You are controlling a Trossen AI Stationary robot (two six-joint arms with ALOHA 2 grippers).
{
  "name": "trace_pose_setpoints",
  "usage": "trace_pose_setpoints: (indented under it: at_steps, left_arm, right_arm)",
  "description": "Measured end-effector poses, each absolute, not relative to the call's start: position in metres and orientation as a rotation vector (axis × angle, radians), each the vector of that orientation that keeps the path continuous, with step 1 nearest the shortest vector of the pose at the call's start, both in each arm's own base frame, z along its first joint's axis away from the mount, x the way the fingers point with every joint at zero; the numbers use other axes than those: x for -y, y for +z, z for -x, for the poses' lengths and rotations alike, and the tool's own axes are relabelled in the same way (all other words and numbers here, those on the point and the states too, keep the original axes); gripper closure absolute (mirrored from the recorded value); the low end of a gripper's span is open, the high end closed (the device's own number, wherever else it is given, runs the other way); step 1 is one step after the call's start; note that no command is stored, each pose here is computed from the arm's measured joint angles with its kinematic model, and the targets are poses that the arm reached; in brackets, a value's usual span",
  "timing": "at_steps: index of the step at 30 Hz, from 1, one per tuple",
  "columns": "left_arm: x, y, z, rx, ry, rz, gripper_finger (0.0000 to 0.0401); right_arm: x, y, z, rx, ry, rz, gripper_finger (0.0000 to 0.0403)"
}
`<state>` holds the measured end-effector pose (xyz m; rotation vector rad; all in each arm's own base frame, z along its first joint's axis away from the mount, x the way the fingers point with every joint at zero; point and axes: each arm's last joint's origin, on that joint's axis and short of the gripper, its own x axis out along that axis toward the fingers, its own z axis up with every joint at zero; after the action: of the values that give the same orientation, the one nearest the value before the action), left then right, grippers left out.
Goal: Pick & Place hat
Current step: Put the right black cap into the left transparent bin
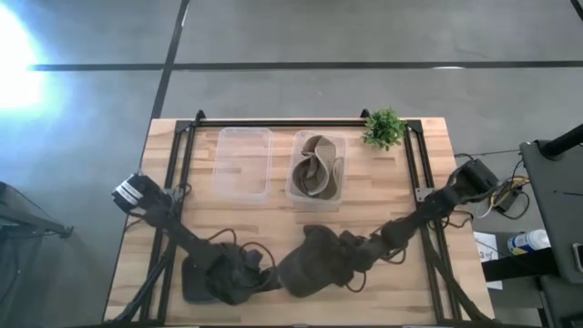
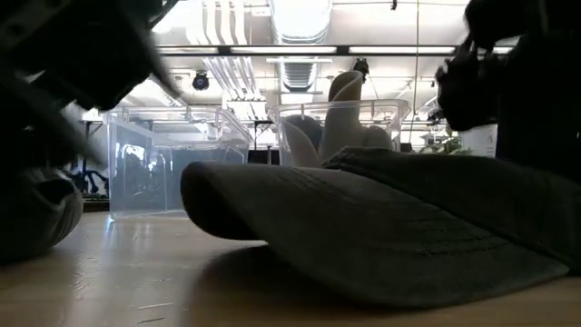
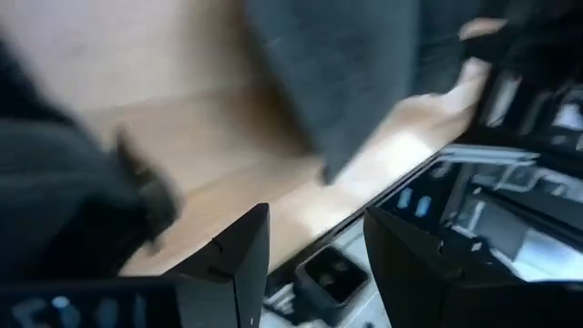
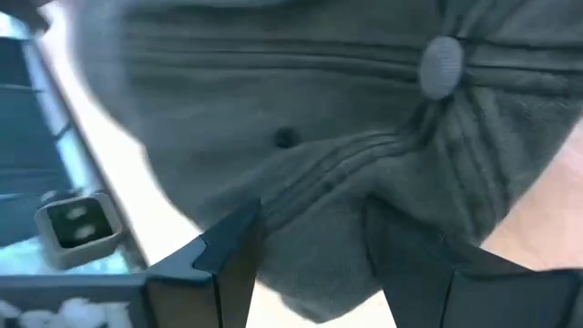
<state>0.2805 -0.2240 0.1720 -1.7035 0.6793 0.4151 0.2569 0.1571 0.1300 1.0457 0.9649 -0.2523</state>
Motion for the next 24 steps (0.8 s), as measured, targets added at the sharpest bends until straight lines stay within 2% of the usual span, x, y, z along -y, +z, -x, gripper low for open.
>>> trace_pose_setpoints:
  at_steps: [3,8,14,18,24]
  left_arm:
    - [0.225,0.163,-0.282,-0.708,0.443,1.686,0.023]
    - [0.216,0.15,-0.293,-0.689,0.5,1.675,0.023]
    - [0.196,0.148,-0.307,-0.553,0.532,1.594,0.023]
    - [0.189,0.159,-0.316,-0.429,0.484,1.548,0.023]
    - [0.189,0.174,-0.329,-0.415,0.371,1.426,0.0237]
  right_arm:
    - [-0.16,0.121,-0.262,-0.98,-0.251,-1.075,0.0213]
    - [-0.167,0.113,-0.274,-0.936,-0.147,-1.147,0.0213]
    - [-0.168,0.108,-0.285,-0.914,-0.111,-1.192,0.0213]
    - [-0.168,0.109,-0.286,-0.924,-0.099,-1.19,0.0213]
    - [-0.165,0.11,-0.288,-0.917,-0.101,-1.186,0.0213]
